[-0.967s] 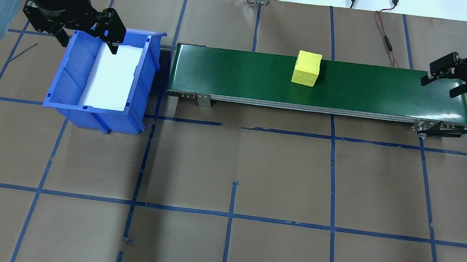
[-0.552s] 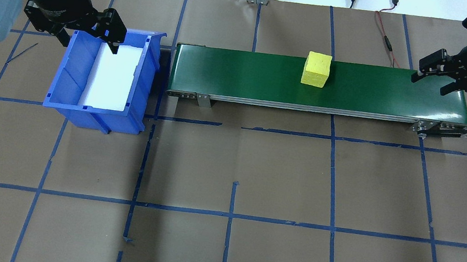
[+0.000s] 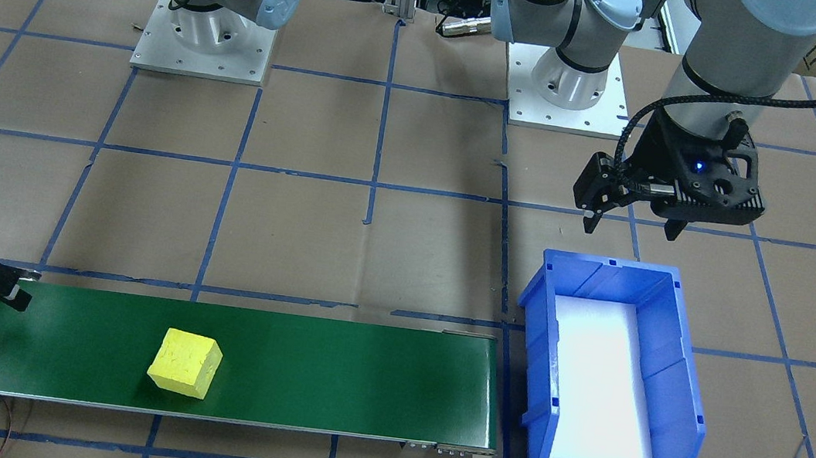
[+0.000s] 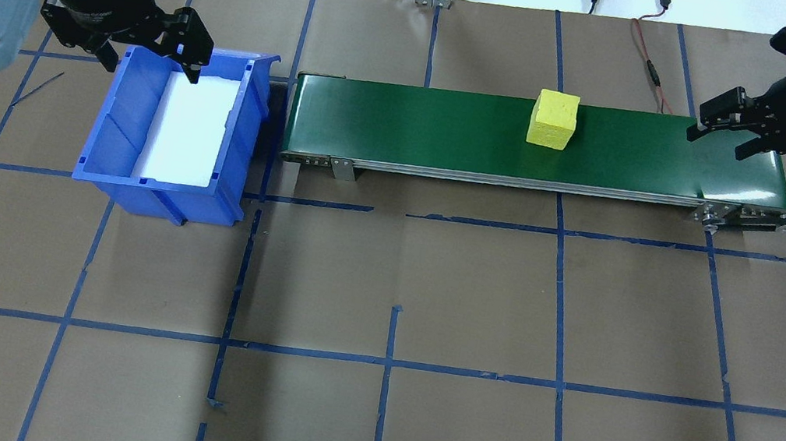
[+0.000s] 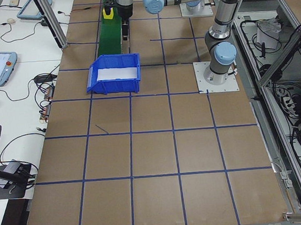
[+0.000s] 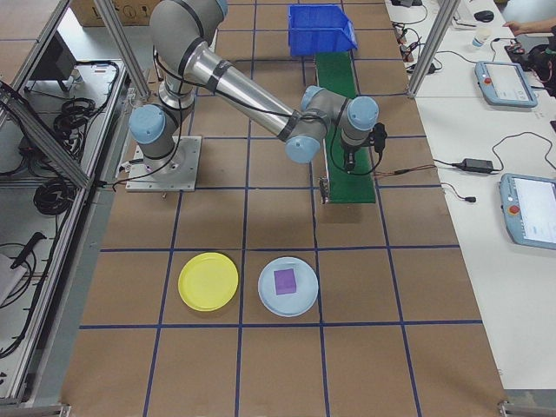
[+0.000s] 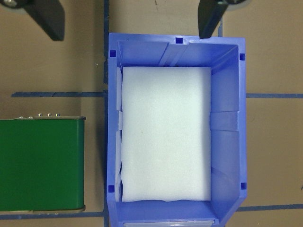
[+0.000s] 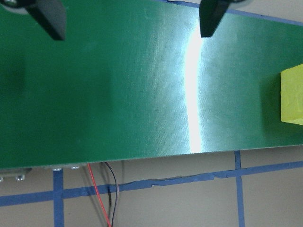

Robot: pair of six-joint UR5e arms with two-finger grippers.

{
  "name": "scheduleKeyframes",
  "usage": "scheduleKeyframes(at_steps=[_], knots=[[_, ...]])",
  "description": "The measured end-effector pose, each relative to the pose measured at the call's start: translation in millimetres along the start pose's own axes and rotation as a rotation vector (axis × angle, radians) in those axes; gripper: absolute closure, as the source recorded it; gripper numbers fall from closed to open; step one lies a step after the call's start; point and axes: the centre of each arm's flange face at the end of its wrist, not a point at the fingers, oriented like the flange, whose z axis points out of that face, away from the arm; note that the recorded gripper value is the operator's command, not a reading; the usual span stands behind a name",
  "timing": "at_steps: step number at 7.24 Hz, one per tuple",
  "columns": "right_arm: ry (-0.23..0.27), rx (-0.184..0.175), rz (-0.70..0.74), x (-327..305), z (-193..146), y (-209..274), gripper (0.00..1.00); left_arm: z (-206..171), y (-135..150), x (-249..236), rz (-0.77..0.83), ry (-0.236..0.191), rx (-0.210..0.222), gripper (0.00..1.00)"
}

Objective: Move block left to right into plate

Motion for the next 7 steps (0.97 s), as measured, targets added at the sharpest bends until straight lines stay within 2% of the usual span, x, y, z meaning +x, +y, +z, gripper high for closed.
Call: scheduleKeyframes(at_steps=[4, 7], knots=[[-0.005, -0.001, 0.006, 1.0, 7.5, 3.0, 0.00, -2.0, 1.3, 1.7, 0.002, -0.001, 0.005, 0.00], [-0.003, 0.006, 0.012, 0.3, 5.7, 2.7, 0.00, -21.3, 5.5, 3.9, 0.002, 0.000, 0.040, 0.00]])
